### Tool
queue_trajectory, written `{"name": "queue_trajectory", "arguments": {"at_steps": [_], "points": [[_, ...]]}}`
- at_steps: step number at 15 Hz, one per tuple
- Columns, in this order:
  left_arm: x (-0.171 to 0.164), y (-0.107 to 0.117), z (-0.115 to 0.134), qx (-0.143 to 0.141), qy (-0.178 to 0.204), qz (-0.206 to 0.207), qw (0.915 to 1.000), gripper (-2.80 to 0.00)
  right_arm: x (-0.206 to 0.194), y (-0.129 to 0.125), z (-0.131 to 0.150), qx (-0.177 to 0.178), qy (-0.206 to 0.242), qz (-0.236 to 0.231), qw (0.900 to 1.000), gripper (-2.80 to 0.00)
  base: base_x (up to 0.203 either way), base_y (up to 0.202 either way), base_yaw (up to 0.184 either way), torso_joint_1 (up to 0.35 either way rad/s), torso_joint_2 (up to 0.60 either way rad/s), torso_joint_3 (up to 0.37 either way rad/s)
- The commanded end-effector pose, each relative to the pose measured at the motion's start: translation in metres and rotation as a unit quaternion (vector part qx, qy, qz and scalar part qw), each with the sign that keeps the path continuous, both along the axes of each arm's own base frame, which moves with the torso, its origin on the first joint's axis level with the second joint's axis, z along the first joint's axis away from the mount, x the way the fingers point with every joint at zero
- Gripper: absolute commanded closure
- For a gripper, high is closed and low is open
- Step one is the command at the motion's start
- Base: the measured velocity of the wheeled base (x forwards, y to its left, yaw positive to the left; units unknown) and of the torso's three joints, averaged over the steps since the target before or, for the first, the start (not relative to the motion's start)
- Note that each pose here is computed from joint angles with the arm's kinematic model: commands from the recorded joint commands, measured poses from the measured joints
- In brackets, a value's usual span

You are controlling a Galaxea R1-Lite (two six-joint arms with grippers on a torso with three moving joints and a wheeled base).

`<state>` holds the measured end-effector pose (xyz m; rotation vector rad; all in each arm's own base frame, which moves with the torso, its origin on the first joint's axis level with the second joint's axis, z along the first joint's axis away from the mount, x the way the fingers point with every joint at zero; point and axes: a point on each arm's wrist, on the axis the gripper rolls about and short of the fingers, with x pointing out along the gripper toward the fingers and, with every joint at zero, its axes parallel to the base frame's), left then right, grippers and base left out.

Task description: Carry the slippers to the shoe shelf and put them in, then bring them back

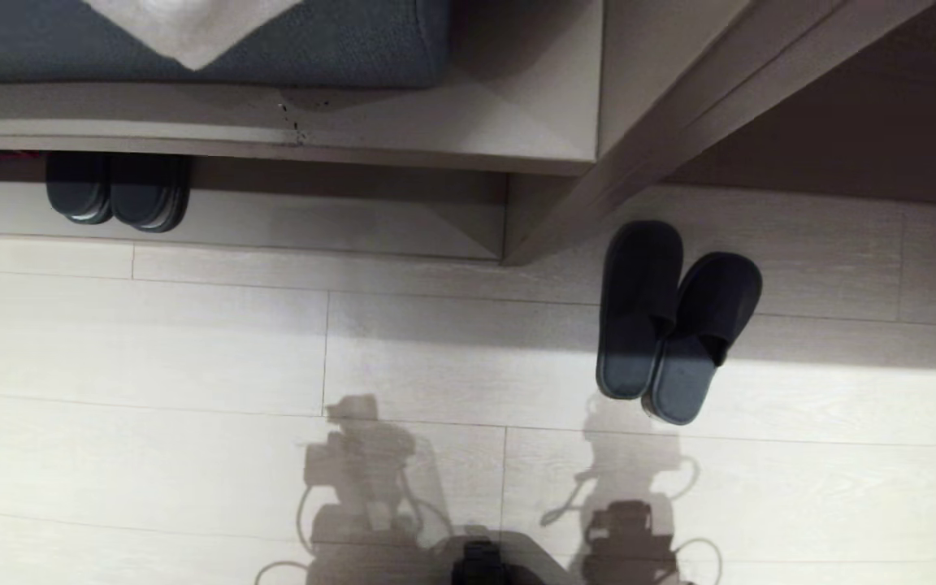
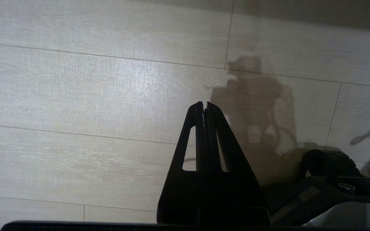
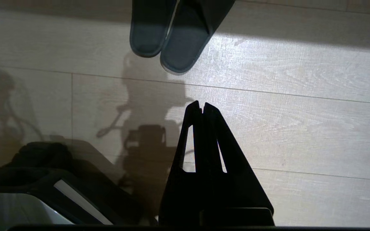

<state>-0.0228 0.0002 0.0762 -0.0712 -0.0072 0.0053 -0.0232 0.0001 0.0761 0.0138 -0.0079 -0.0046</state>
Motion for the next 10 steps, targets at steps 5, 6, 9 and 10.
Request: {"name": "queue_trajectory", "arguments": {"at_steps": [5,6,9,10], "points": [[0.0000,0.0000,0.0001,0.000,0.000,0.000,1.0000,0.00,0.0002,0.0000,0.0001,0.000,0.001,0.000,1.000,0.00,0.000,0.000,0.000,0.002,0.00,0.203],[0.0000,0.0000,0.0001,0.000,0.000,0.000,1.0000,0.00,0.0002,0.0000,0.0001,0.000,0.001,0.000,1.000,0.00,0.000,0.000,0.000,0.002,0.00,0.207],[0.0000,0.0000,0.0001,0.000,0.000,0.000,1.0000,0.00,0.0002,0.0000,0.0001,0.001,0.001,0.000,1.000,0.00,0.000,0.000,0.000,0.001,0.00,0.202],[0.0000,0.0000,0.0001,0.000,0.000,0.000,1.0000,0.00,0.0002,0.0000,0.0001,0.001,0.001,0.000,1.000,0.00,0.000,0.000,0.000,0.004,0.00,0.203]]}}
